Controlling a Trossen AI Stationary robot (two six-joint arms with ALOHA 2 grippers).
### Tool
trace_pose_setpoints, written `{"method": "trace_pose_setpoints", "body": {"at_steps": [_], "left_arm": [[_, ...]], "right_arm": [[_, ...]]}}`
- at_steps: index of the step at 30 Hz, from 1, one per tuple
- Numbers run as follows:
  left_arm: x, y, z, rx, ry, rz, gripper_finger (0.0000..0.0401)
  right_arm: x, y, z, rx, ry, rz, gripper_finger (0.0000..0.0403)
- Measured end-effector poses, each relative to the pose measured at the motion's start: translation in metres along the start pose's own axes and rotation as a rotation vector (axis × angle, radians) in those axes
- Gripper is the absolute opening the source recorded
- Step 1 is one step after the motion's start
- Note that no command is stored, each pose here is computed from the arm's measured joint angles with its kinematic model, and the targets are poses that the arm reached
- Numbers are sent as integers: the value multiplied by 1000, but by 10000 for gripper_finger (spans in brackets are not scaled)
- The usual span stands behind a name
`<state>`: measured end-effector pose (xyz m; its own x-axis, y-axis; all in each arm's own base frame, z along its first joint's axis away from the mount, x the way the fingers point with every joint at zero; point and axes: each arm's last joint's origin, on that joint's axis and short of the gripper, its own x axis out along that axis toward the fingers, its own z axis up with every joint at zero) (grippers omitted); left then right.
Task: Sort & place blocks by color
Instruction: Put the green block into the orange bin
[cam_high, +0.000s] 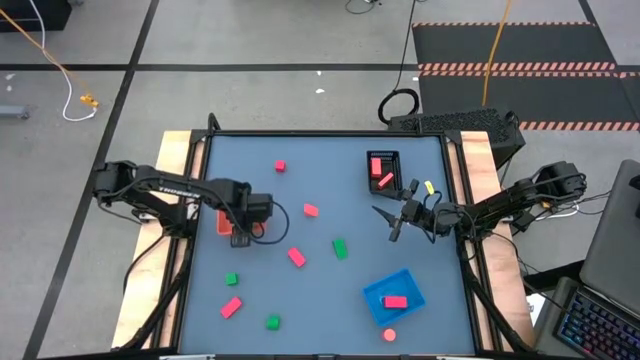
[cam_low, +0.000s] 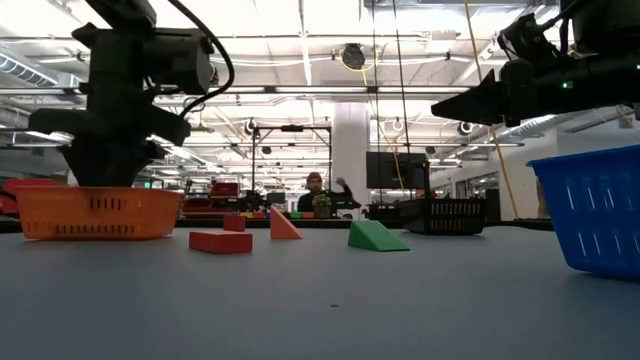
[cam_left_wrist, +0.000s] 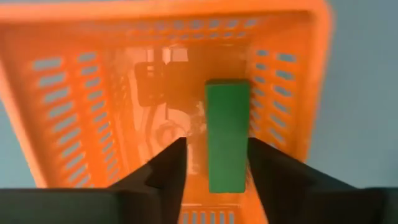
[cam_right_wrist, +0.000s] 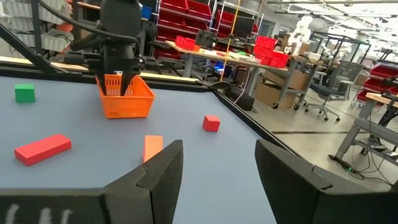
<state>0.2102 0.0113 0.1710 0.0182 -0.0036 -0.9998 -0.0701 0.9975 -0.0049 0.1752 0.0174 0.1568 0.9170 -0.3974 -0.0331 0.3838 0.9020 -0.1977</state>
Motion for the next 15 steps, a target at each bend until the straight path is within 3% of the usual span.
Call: {"method": "trace_pose_setpoints", "body": {"at_steps": [7, 15], "left_arm": [[0, -7, 0, 17, 2, 6, 263], [-1, -6, 1, -63, -4, 32, 274]], "right_arm": [[0, 0, 0, 0, 0, 0, 196], [0, 0, 0, 1, -1, 0, 196]]}}
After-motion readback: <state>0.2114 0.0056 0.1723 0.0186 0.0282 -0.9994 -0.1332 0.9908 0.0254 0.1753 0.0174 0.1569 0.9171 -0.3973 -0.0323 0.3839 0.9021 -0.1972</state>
